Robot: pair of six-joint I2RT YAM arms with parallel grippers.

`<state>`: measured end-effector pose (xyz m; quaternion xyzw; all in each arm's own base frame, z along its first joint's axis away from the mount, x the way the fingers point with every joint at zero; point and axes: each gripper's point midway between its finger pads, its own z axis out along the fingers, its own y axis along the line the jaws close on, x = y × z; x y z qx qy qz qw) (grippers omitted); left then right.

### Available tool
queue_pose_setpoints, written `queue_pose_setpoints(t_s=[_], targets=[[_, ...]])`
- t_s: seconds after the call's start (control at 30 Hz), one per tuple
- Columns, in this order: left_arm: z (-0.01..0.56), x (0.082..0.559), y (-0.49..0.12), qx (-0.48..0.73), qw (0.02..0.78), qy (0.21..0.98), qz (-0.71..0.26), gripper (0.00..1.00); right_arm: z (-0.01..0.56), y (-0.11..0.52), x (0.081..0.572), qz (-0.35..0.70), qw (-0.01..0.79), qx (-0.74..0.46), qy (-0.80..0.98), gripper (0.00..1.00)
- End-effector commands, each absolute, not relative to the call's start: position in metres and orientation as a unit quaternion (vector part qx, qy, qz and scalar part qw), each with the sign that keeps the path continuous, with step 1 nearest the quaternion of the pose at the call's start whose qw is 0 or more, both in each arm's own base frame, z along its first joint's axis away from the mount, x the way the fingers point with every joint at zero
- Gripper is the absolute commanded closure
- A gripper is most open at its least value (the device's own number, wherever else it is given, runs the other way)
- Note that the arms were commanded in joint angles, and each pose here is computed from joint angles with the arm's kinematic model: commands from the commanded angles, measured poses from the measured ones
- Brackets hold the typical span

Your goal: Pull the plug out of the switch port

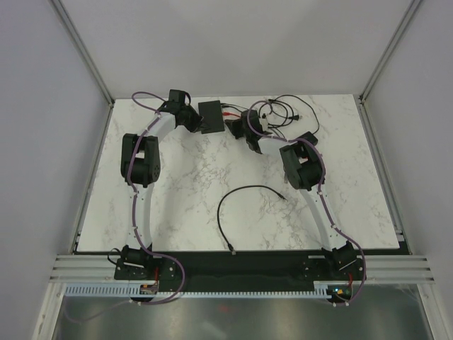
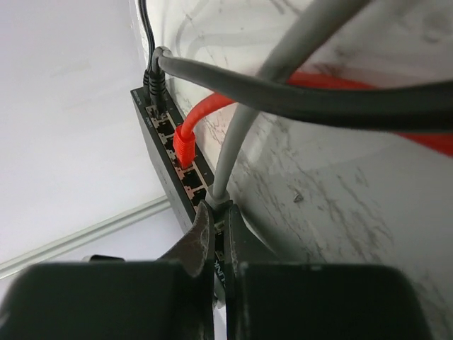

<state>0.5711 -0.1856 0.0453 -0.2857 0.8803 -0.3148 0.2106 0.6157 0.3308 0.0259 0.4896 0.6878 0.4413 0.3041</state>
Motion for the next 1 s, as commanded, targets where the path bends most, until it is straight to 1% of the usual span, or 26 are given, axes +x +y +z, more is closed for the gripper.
queue_pose_setpoints(t_s=[0.0, 0.1, 0.17, 0.3, 0.33, 0.4, 0.5, 0.63, 0.77, 0.8, 0.97], targets=[[-0.003, 0.538, -0.163, -0.319, 0.151, 0.905, -0.239, 0.91, 0.004, 0.274, 0.623, 0.306, 0.364, 0.503, 0.722, 1.0], [-0.003, 0.537, -0.161, -0.32, 0.152, 0.905, -0.236, 0.91, 0.013, 0.262, 0.625, 0.268, 0.395, 0.477, 0.738, 1.0], [-0.004, 0.537, -0.162, -0.319, 0.15, 0.905, -0.238, 0.91, 0.016, 0.26, 0.625, 0.264, 0.399, 0.472, 0.74, 1.0], [-0.005, 0.537, -0.162, -0.32, 0.149, 0.905, -0.238, 0.91, 0.007, 0.261, 0.62, 0.274, 0.383, 0.482, 0.739, 1.0], [-0.004, 0.537, -0.163, -0.32, 0.149, 0.905, -0.239, 0.91, -0.009, 0.263, 0.611, 0.293, 0.351, 0.506, 0.732, 1.0], [-0.005, 0.536, -0.162, -0.321, 0.148, 0.905, -0.237, 0.91, -0.006, 0.27, 0.615, 0.326, 0.345, 0.511, 0.717, 1.0], [-0.001, 0.539, -0.163, -0.316, 0.152, 0.905, -0.242, 0.91, 0.0, 0.275, 0.615, 0.329, 0.349, 0.495, 0.724, 1.0], [0.011, 0.54, -0.164, -0.294, 0.164, 0.908, -0.248, 0.91, 0.018, 0.282, 0.614, 0.348, 0.345, 0.471, 0.733, 1.0], [0.029, 0.541, -0.166, -0.268, 0.181, 0.911, -0.256, 0.9, 0.035, 0.298, 0.596, 0.376, 0.316, 0.424, 0.761, 1.0], [0.032, 0.54, -0.166, -0.262, 0.184, 0.912, -0.256, 0.9, 0.05, 0.302, 0.594, 0.391, 0.314, 0.413, 0.76, 1.0], [0.051, 0.531, -0.17, -0.236, 0.187, 0.914, -0.273, 0.89, 0.082, 0.322, 0.577, 0.447, 0.284, 0.36, 0.768, 1.0]])
